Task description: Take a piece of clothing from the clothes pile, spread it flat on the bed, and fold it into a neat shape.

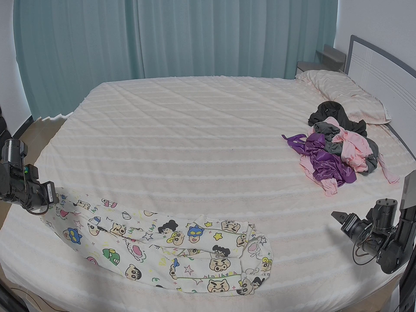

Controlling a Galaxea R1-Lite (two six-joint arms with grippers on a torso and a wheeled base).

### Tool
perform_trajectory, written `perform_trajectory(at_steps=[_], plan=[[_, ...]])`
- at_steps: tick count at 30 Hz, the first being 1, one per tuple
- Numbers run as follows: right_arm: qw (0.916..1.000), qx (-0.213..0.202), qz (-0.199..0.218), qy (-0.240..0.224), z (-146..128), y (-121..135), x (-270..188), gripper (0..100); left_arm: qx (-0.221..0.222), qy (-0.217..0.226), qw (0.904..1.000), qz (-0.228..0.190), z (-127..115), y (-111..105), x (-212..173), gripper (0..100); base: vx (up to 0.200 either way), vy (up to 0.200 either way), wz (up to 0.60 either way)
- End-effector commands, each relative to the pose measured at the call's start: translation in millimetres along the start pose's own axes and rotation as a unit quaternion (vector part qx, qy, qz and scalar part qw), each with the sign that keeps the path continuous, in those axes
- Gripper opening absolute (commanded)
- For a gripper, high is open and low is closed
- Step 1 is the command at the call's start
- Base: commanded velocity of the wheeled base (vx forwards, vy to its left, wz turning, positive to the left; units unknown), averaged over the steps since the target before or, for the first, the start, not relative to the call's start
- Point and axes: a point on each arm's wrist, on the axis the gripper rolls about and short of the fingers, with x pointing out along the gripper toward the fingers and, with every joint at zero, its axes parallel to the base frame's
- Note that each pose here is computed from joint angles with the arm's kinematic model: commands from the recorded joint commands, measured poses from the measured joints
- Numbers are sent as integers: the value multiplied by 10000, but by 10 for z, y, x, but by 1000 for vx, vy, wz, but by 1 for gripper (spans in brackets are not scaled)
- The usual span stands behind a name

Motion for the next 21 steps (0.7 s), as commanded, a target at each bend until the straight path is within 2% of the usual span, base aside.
perform_trajectory(at_steps=[1, 3, 4, 6, 7, 8, 9, 10, 12, 13, 14, 18, 20, 21], plan=[[10000, -4, -54, 60, -22, -21, -31, 100, 411, -58, 9991, -38, -109, -371, -142, 0, 0, 0, 0], [10000, 0, -54, 50, -17, -22, -33, 100, 503, -79, 9987, -21, -188, -571, -180, 0, 0, 0, 0], [10000, -4, -49, 55, -20, -20, -33, 100, 522, -70, 9986, -25, -203, -603, -187, 0, 0, 0, 0], [10000, 0, -59, 56, -19, -24, -31, 100, 703, -36, 9974, -131, -347, -883, -224, 0, 0, 0, 0], [10000, 0, -59, 56, -19, -24, -31, 100, 730, -29, 9972, -142, -364, -914, -226, 0, 0, 0, 0], [10000, 0, -59, 56, -19, -24, -31, 100, 911, -2, 9957, -189, -469, -1093, -242, 0, 0, 0, 0], [10000, 0, -59, 56, -19, -24, -31, 100, 911, -2, 9957, -189, -469, -1093, -242, 0, 0, 0, 0], [10000, 0, -54, 50, -17, -22, -33, 100, 1026, -10, 9945, -225, -551, -1243, -261, 0, 0, 0, 0], [10000, 1, -48, 45, -16, -21, -33, 100, 1159, -14, 9926, -358, -699, -1478, -303, 0, 0, 0, 0], [10000, -3, -43, 49, -18, -18, -33, 100, 1169, -17, 9924, -381, -717, -1509, -311, 0, 0, 0, 0], [10000, -3, -43, 49, -18, -18, -33, 100, 1287, 37, 9902, -533, -832, -1661, -327, 0, 0, 0, 0], [10000, -3, -43, 49, -18, -18, -33, 100, 1556, 281, 9836, -865, -1090, -1971, -347, 0, 0, 0, 0], [10000, -4, -49, 55, -20, -20, -31, 100, 1641, 331, 9820, -877, -1201, -2108, -330, 0, 0, 0, 0], [10000, -4, -49, 55, -20, -20, -31, 100, 1641, 331, 9820, -877, -1201, -2108, -330, 0, 0, 0, 0]])
